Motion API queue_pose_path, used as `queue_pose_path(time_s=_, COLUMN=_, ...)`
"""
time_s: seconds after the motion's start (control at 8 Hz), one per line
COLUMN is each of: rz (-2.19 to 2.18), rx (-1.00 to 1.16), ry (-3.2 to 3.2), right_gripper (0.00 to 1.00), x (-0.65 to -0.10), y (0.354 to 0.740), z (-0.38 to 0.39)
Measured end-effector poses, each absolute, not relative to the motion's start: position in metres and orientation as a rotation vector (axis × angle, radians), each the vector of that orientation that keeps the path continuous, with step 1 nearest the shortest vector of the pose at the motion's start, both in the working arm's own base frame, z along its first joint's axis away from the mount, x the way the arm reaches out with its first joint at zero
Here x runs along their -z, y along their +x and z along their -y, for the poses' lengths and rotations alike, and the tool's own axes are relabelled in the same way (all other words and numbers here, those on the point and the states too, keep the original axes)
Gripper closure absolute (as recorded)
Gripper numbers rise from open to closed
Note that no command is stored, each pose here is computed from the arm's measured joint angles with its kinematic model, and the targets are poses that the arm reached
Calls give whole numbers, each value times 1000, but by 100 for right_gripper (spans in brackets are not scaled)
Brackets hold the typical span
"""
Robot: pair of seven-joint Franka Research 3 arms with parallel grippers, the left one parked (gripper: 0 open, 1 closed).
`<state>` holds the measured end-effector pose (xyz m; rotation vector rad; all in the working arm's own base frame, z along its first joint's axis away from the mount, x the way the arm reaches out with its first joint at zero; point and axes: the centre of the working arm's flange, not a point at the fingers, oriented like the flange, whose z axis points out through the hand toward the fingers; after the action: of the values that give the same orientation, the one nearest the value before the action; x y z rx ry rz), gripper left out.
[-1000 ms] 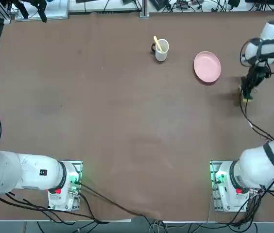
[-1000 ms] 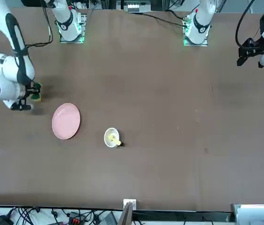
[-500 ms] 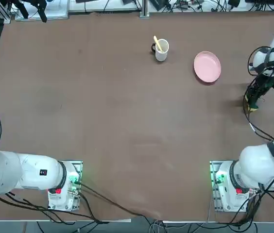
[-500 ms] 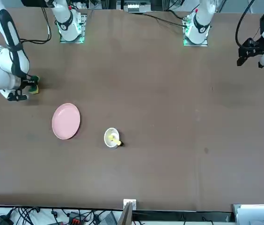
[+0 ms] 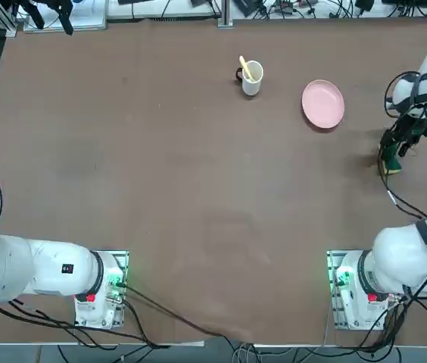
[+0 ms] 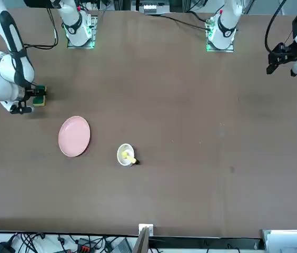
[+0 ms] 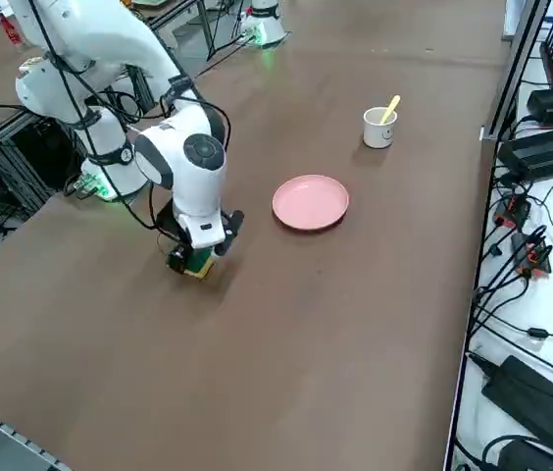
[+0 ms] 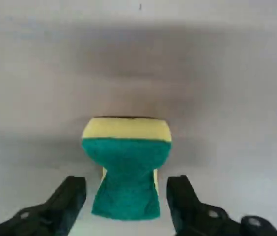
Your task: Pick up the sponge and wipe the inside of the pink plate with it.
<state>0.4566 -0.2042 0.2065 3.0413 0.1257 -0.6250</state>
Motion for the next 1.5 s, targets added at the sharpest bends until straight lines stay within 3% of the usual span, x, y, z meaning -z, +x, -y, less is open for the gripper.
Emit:
queue_pose_path(time_s=0.25, rz=-136, rx=603, ry=3051, right_gripper=0, x=-279, y=503, z=189)
queue_pose_path(time_s=0.62, rz=-127, rx=326, ry=3131, right_gripper=0, x=-421, y=557, z=150)
queue_pose_path(time_s=1.12, rz=-79, rx=87, ry=3109, right_gripper=0, x=-572, y=559, z=81)
queue_pose_path(time_s=1.5, rz=-68, rx=59, ry=3099, right_gripper=0, x=-623, y=543, z=22)
